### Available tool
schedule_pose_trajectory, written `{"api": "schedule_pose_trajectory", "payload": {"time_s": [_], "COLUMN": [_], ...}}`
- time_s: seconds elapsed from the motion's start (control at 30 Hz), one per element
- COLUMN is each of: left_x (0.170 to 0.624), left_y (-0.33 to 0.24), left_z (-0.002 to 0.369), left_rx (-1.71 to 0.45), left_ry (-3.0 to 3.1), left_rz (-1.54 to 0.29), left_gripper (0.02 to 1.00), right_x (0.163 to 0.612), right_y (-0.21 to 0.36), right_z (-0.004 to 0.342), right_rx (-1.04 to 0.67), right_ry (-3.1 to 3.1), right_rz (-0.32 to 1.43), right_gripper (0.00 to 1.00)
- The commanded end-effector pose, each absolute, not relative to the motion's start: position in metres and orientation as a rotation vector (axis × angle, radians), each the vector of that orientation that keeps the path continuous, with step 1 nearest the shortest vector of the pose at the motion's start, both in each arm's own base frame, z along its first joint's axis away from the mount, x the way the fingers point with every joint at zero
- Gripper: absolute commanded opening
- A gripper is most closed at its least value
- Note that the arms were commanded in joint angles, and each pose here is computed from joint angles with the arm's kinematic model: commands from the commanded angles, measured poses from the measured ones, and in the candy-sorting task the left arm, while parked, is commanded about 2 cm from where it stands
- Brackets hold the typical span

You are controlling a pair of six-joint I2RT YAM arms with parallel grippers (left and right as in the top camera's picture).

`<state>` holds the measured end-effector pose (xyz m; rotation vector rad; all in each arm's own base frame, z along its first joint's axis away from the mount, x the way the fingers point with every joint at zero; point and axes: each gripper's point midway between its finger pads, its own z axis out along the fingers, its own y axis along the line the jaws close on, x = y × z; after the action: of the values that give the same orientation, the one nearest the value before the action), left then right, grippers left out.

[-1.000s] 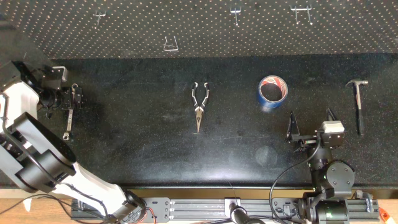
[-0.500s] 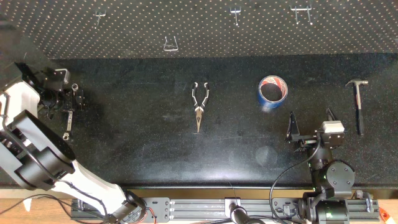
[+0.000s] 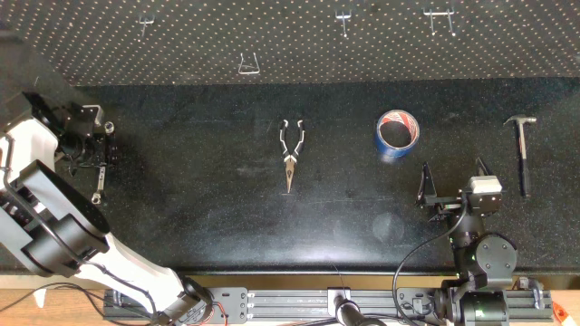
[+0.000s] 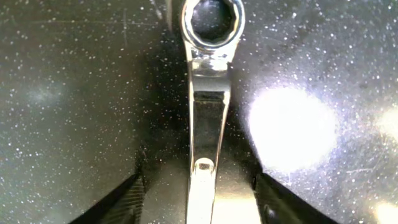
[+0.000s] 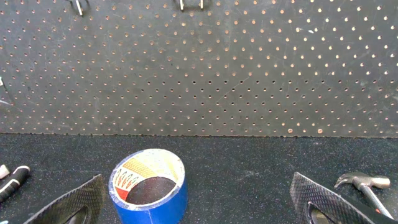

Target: Place Tools Onto Pegboard

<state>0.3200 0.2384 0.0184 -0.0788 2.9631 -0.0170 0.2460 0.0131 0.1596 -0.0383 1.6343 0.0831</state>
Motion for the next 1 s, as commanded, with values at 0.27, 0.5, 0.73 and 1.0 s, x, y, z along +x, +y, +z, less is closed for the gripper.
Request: {"api": "schedule_pose_trajectory", "payload": {"time_s": [0.27, 0.5, 0.73, 1.0], "left_x": [0.331, 0.338, 0.354, 0.272], "left_y": [0.249, 0.216, 0.197, 0.147], "left_z": [0.019, 0.038, 0.109, 0.149], "left_rx": [-0.065, -0.142, -0.043, -0.032], "left_ry": [2.933, 2.947, 2.782, 2.656], "left_rz": [0.035, 0.001, 0.133, 0.224], "left_gripper": [0.029, 0.027, 0.027, 0.029], "right_x": [0.245, 0.245, 0.245, 0.245], "right_y": [0.018, 0.018, 0.018, 0.018], "right_z": [0.159, 0.159, 0.159, 0.159], "right_rx": [-0.071, -0.071, -0.071, -0.071], "right_ry": [1.633, 1.633, 1.633, 1.633], "right_rz": [0.088, 0.088, 0.088, 0.088], "right_gripper": [0.972, 0.972, 0.972, 0.972]}}
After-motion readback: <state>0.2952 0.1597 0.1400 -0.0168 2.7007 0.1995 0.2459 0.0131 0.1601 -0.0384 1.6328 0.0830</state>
